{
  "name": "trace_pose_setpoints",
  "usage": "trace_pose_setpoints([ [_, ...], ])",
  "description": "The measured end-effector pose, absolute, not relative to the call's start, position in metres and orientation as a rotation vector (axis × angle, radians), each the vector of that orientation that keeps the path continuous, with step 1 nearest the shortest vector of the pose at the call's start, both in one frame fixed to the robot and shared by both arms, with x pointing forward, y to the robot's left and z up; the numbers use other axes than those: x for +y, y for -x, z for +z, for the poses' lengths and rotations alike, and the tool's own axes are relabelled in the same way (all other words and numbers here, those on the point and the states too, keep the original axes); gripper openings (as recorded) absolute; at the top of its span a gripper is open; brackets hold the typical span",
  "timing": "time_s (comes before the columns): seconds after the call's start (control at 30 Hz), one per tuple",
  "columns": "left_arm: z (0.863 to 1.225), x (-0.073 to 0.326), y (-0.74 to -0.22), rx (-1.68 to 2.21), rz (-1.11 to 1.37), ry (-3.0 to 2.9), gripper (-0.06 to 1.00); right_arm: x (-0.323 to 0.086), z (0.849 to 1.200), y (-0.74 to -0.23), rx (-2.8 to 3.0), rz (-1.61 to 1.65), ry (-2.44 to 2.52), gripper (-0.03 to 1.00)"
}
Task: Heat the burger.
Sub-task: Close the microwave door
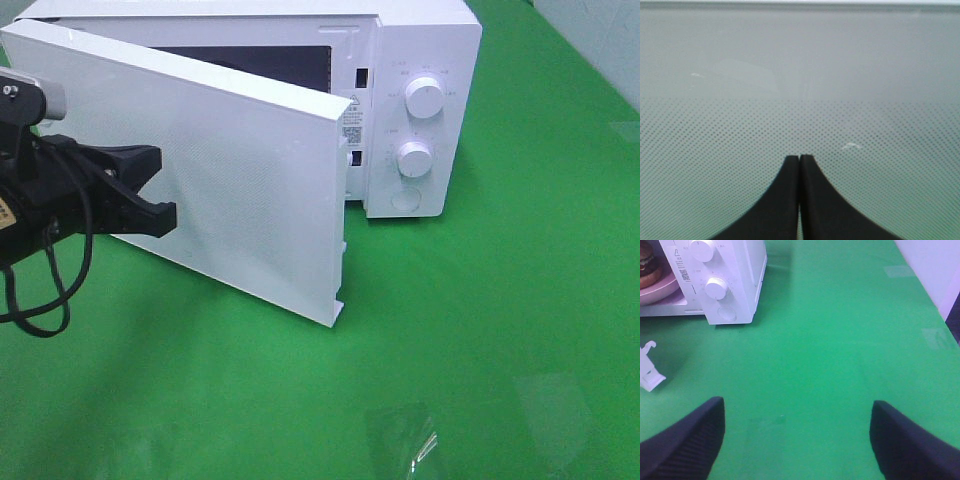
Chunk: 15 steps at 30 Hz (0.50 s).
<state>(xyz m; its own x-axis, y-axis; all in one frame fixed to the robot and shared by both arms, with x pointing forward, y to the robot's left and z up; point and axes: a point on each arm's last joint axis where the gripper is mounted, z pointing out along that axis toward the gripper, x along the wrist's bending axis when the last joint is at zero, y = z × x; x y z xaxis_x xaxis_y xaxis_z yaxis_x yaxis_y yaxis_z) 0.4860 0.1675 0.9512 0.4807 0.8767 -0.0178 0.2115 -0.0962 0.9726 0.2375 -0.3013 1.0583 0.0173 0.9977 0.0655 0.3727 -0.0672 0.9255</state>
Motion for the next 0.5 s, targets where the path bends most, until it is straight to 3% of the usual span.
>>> trace_pose_setpoints([
  [0.5, 0.959, 0.128, -0.513, 0.946, 0.717, -1.599, 0.0, -0.301, 1.058, -0.238, 1.449, 1.051, -1.542, 0.76],
])
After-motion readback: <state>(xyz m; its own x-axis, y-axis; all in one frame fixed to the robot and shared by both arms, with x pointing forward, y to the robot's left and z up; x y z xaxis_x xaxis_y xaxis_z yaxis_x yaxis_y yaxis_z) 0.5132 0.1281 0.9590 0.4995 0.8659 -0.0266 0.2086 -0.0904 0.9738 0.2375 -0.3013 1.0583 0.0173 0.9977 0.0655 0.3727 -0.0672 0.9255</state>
